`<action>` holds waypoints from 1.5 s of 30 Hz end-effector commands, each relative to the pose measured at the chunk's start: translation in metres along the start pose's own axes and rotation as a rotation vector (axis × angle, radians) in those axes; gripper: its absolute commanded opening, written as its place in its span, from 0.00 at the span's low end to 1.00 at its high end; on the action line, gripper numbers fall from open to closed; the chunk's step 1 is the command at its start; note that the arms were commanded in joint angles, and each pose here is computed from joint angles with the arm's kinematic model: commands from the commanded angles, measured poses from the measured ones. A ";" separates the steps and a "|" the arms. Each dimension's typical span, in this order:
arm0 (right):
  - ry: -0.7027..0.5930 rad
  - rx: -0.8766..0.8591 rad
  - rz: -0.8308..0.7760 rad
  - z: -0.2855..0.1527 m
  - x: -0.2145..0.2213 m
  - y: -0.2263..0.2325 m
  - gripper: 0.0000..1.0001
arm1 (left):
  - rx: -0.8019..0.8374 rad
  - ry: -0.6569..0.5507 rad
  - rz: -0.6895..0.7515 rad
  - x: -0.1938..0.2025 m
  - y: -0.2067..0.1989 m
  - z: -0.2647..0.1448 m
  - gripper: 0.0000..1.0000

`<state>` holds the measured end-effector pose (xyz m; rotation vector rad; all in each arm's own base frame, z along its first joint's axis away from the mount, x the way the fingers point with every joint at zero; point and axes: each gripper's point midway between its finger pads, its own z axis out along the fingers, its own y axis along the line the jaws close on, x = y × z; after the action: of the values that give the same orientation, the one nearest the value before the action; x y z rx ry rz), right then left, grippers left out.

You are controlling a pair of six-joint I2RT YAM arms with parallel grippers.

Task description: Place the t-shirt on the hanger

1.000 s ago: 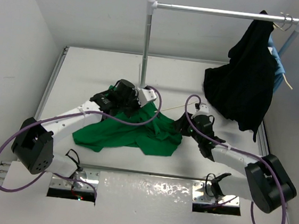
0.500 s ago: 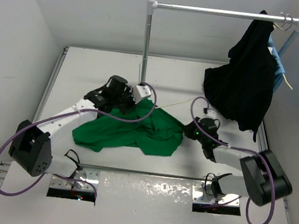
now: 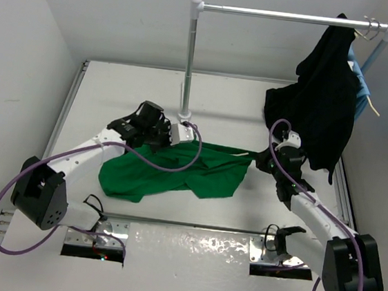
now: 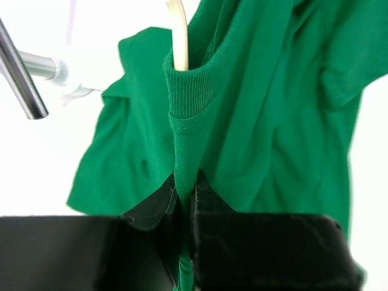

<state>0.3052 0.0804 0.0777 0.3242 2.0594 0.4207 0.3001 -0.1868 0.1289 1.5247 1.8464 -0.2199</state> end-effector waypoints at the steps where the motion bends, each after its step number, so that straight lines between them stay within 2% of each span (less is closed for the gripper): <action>1: -0.062 0.133 -0.098 -0.003 -0.030 -0.024 0.00 | -0.174 0.066 0.070 0.009 0.036 -0.017 0.00; 4: -0.069 0.096 -0.171 -0.006 -0.042 -0.014 0.00 | -0.277 0.107 0.072 0.013 0.054 -0.018 0.00; 6: -0.041 0.031 -0.253 -0.005 -0.047 0.003 0.00 | -0.311 0.157 0.129 0.015 0.054 -0.015 0.00; 8: 0.005 0.000 -0.411 -0.007 -0.041 0.021 0.00 | -0.371 0.183 0.255 0.000 0.052 -0.010 0.00; 9: -0.008 -0.014 -0.469 -0.006 -0.052 0.037 0.00 | -0.363 0.199 0.304 0.001 0.044 -0.003 0.00; 10: -0.008 -0.036 -0.573 -0.007 -0.050 0.056 0.00 | -0.378 0.173 0.342 -0.012 0.042 0.000 0.00; 11: 0.005 -0.064 -0.606 -0.010 -0.054 0.069 0.00 | -0.335 0.128 0.370 -0.025 0.030 0.009 0.00; 15: 0.023 -0.271 -0.608 -0.018 -0.048 0.111 0.00 | -0.228 0.011 0.304 -0.065 0.024 0.022 0.00; 20: 0.088 -0.393 -0.643 -0.028 -0.029 0.121 0.00 | -0.118 -0.118 0.321 -0.086 0.004 0.028 0.00; 22: 0.133 -0.379 -0.700 -0.029 -0.022 0.112 0.23 | -0.051 -0.148 0.335 -0.093 -0.007 0.027 0.00; 23: 0.125 -0.369 -0.718 -0.031 -0.028 0.112 0.30 | -0.031 -0.156 0.348 -0.093 -0.010 0.026 0.00; 24: 0.124 -0.368 -0.733 -0.033 -0.030 0.111 0.49 | 0.002 -0.164 0.361 -0.093 -0.017 0.026 0.00; 25: 0.129 -0.378 -0.777 -0.035 -0.031 0.111 0.57 | 0.032 -0.187 0.378 -0.096 -0.023 0.026 0.00; 29: 0.079 -0.557 -0.832 -0.062 -0.042 0.142 0.70 | 0.065 -0.208 0.367 -0.106 -0.023 0.029 0.00; 31: 0.055 -0.647 -0.839 -0.071 -0.040 0.156 0.71 | 0.083 -0.221 0.361 -0.110 -0.025 0.030 0.00; 37: 0.095 -0.892 -0.828 -0.084 -0.008 0.177 0.72 | 0.116 -0.237 0.358 -0.115 -0.029 0.033 0.00; 40: 0.069 -0.906 -0.790 -0.079 -0.014 0.186 0.71 | 0.132 -0.235 0.362 -0.112 -0.033 0.033 0.00; 44: 0.077 -0.908 -0.770 -0.067 -0.016 0.192 0.61 | 0.147 -0.237 0.363 -0.110 -0.037 0.033 0.00; 45: 0.090 -0.905 -0.758 -0.065 -0.015 0.192 0.51 | 0.145 -0.237 0.363 -0.110 -0.036 0.033 0.00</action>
<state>0.2602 0.2240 0.1787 -0.9852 1.7863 0.7661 0.2859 -0.2855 0.1387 1.8405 1.4641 -0.3038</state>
